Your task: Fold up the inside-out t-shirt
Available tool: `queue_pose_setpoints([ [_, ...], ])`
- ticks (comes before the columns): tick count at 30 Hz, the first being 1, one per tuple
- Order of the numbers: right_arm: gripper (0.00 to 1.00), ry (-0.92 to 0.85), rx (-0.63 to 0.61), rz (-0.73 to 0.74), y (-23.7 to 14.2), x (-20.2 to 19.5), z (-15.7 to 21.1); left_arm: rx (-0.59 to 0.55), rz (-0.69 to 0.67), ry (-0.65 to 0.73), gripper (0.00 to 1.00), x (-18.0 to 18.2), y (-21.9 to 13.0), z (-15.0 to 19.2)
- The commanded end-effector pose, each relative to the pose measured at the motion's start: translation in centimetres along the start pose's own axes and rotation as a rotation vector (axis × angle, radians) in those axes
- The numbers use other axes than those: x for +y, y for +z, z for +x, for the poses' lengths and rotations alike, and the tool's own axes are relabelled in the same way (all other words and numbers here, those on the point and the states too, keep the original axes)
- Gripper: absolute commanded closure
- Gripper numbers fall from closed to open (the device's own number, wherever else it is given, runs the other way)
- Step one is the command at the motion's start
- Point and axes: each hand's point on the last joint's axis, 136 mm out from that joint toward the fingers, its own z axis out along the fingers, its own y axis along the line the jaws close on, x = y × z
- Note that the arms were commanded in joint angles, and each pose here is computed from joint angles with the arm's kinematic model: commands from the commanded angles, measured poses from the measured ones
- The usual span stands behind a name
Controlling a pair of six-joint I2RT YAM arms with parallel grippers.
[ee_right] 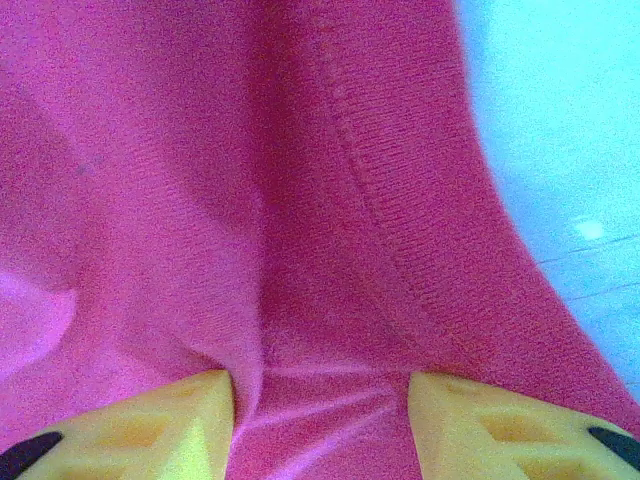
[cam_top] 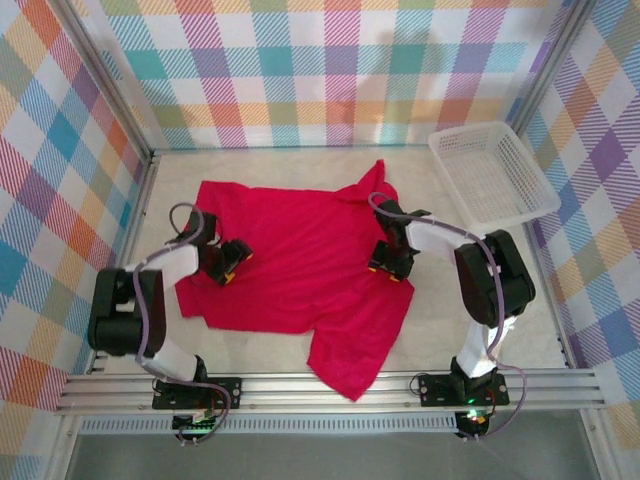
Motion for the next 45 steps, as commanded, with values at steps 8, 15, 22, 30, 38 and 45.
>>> queue_pose_setpoints([
  [8, 0.52, -0.008, -0.105, 0.134, -5.2, -3.4, -4.6, -0.116, -0.076, 0.041, 0.28, 0.2, -5.0, -1.1],
  [15, 0.49, -0.036, -0.211, -0.207, -10.3, 5.3, -6.2, -0.070, -0.127, 0.044, 0.35, -3.4, -0.9, -6.6],
  [22, 0.46, 0.074, -0.168, -0.424, -7.1, 12.4, -10.0, -0.040, -0.146, -0.057, 0.37, -3.1, 2.6, -10.6],
  [30, 0.49, 0.219, -0.142, -0.459, -2.2, 16.0, -13.9, -0.013, -0.115, -0.084, 0.38, -2.8, 3.6, -10.6],
  [38, 0.51, 0.230, -0.195, -0.360, -1.4, 15.8, -16.7, 0.010, -0.094, -0.088, 0.38, -2.1, 3.4, -8.8],
  [45, 0.47, 0.247, -0.154, -0.290, -0.3, 14.8, -17.2, 0.018, -0.076, -0.083, 0.38, -2.5, 2.9, -8.6],
])
